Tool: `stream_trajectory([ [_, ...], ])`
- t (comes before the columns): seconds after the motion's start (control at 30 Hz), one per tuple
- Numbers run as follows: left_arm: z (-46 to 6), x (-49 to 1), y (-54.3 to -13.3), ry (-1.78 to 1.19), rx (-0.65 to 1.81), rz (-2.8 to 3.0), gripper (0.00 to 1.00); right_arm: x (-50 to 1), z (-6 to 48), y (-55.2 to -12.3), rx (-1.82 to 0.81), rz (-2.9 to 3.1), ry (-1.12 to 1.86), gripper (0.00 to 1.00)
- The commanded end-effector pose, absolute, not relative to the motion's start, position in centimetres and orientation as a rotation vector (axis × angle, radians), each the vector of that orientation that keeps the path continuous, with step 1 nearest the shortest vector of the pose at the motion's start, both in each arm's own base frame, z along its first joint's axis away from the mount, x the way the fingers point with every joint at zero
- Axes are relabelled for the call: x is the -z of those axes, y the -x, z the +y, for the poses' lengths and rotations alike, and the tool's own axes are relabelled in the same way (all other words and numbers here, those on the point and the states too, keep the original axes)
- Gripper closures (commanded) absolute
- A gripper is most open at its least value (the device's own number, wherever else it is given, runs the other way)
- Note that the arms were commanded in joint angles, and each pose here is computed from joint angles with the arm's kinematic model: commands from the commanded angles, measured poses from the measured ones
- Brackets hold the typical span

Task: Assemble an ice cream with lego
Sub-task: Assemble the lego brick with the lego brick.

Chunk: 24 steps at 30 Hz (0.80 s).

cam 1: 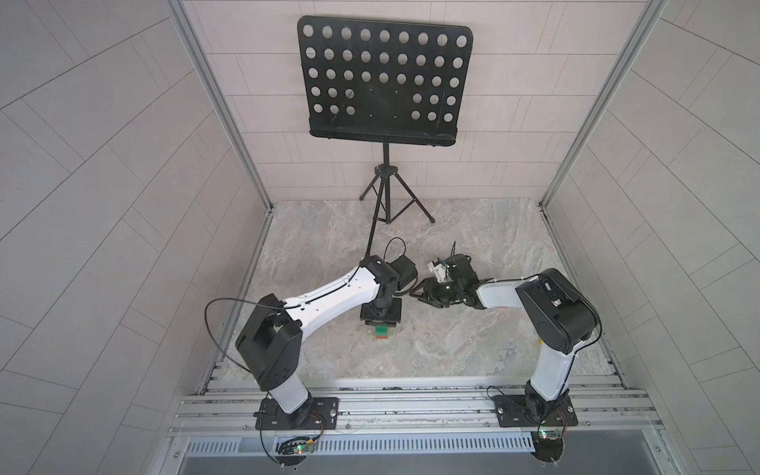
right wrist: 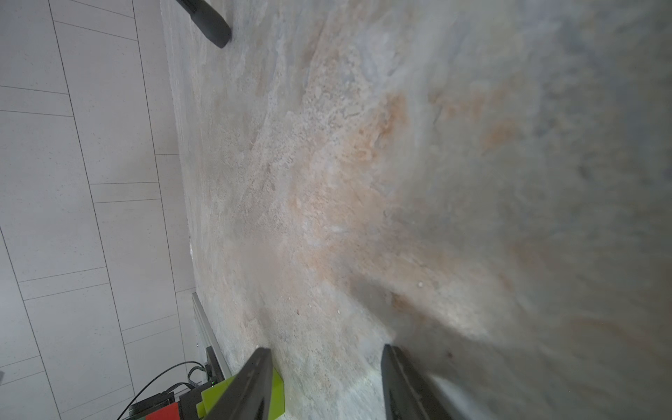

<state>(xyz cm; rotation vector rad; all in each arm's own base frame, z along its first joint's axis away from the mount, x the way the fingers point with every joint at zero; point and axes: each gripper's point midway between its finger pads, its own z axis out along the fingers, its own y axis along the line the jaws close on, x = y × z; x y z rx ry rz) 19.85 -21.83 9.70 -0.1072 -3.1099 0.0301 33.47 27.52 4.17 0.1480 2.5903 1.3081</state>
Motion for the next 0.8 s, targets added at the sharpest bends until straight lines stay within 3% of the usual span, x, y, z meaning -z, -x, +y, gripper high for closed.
stream_trajectory([
  [0.0, -21.9, -9.4, -20.1, 0.079, 0.015, -3.119, 0.95, -2.6, 27.0, -32.8, -1.243, 2.658, -0.170, 0.47],
  [0.77, -21.7, -9.4, -21.2, 0.124, 0.051, -3.165, 0.92, -2.6, 27.2, -32.6, -1.229, 2.670, -0.149, 0.47],
])
